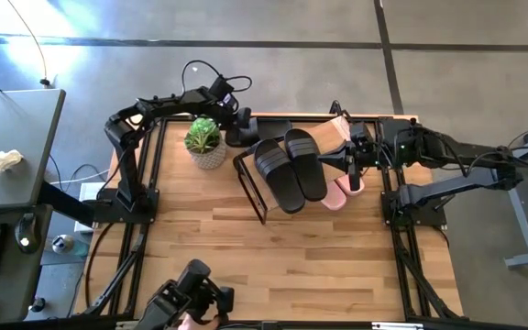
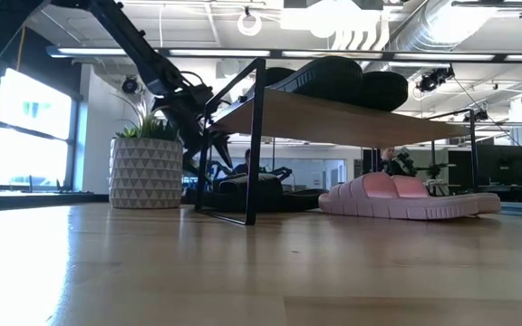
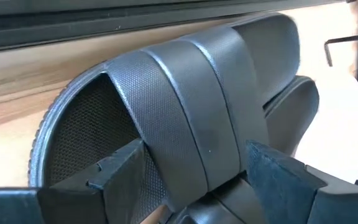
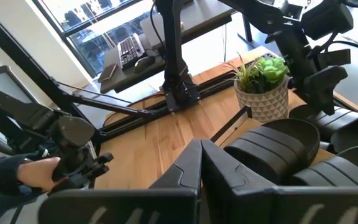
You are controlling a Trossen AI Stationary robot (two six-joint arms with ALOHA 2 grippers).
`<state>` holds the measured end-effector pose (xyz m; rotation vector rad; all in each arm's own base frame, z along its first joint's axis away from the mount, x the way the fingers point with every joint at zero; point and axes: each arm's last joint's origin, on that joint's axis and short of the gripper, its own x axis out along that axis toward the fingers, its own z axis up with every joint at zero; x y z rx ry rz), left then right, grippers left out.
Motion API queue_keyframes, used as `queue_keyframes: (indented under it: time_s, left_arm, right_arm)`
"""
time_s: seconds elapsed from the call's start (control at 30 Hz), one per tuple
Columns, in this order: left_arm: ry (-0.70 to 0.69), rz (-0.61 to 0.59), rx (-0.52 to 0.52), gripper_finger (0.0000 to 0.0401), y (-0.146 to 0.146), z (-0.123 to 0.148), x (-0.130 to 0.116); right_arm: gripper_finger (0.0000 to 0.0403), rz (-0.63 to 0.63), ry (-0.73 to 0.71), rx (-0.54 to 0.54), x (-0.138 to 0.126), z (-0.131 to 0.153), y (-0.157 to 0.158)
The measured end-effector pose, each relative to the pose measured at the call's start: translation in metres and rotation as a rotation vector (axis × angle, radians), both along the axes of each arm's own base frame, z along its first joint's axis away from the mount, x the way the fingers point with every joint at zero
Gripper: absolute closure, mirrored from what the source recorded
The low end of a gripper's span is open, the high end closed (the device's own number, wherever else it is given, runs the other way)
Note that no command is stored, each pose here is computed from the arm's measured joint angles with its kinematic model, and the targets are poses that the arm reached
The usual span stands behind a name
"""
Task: Pick and place slides into the shelf
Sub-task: Put the top black slipper under the shelf
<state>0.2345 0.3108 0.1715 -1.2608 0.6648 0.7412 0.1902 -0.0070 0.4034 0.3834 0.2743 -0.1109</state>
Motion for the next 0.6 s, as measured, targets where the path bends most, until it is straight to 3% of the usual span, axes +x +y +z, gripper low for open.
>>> queue_keyframes:
  time_s: [0.4, 0.6]
  left_arm:
    - [-0.026, -0.020, -0.027, 0.0144, 0.003, -0.016, 0.007]
    - [-0.083, -0.039, 0.019, 0.0206, 0.006, -0.013, 0.012]
  right_arm:
    - [0.0403, -0.001, 0.007, 0.000, 0.000, -0.001, 0.000]
    - [0.0403, -0.026, 0.023, -0.007, -0.001, -0.002, -0.001]
